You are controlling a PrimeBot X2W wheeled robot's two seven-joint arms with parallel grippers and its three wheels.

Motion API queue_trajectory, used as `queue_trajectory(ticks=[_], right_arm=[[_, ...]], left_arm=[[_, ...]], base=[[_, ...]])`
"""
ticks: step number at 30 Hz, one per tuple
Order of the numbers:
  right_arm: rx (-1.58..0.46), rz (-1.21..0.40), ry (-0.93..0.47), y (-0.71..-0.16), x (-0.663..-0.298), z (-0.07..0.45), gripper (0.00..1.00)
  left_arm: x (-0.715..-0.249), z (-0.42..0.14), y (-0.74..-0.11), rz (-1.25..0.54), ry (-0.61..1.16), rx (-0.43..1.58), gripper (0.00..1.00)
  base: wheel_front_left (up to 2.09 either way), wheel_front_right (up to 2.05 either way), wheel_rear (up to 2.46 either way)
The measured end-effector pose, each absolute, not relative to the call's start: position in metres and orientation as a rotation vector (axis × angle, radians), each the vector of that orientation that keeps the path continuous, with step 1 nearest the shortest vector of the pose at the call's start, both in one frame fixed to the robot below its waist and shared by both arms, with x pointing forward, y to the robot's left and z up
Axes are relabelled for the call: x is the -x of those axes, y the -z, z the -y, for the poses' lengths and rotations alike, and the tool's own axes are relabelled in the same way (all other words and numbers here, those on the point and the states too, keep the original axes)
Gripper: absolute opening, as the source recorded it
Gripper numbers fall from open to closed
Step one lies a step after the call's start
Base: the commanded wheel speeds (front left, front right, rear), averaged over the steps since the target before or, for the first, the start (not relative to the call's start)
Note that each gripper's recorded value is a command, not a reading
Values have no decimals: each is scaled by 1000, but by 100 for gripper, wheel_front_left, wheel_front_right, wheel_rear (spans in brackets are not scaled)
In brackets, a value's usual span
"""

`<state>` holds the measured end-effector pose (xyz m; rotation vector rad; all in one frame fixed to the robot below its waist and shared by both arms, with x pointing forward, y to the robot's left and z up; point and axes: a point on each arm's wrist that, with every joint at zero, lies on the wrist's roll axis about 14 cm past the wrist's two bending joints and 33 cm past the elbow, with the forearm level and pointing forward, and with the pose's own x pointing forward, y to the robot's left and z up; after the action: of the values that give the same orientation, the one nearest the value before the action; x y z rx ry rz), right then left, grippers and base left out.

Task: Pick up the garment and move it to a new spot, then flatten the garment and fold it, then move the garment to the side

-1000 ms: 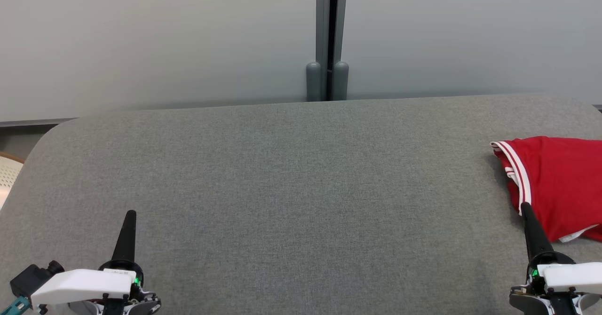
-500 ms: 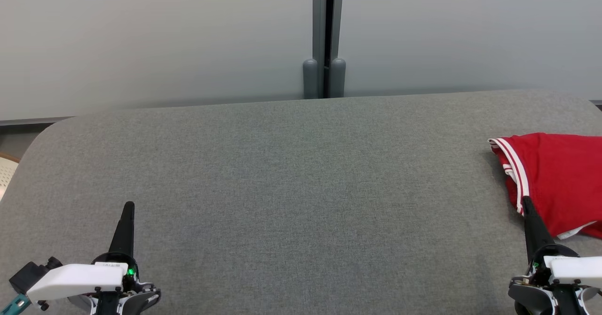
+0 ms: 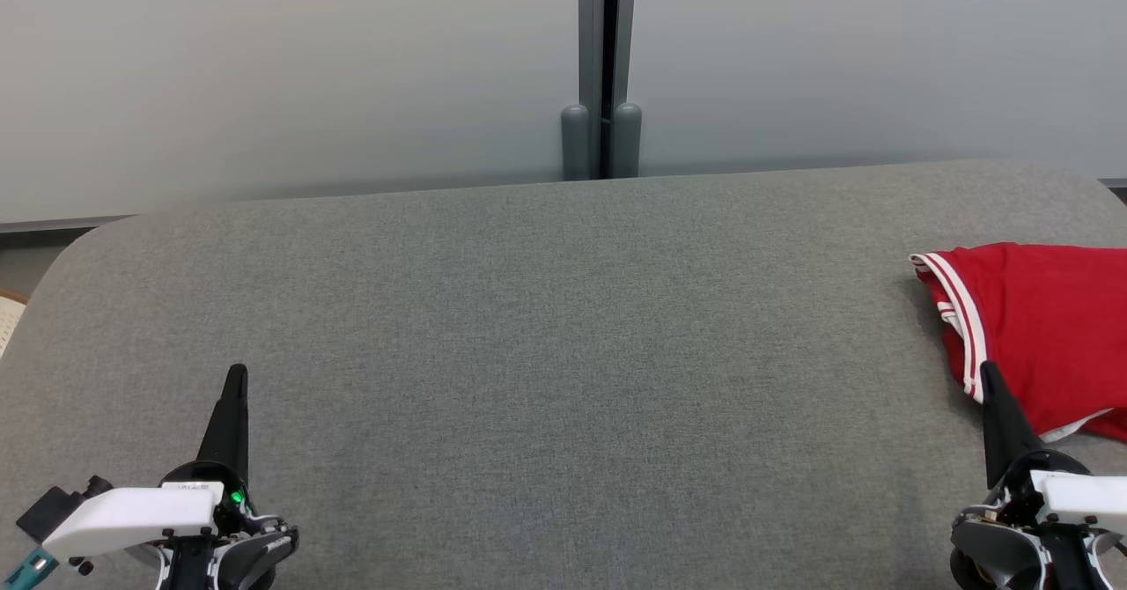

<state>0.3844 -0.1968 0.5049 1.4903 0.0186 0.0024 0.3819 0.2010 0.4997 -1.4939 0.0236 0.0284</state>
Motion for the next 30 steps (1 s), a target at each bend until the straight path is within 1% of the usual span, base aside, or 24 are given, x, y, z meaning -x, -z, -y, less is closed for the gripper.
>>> queue_trajectory(ticks=[12,30], right_arm=[[-1570,-7,10,-504,-388,200,0],[-1572,-6,10,-504,-388,200,0]], left_arm=[[-388,-199,-504,-9,-8,1573,0],[-388,-199,-505,-6,-6,1576,0]], base=[[0,0,0],[0,0,0]])
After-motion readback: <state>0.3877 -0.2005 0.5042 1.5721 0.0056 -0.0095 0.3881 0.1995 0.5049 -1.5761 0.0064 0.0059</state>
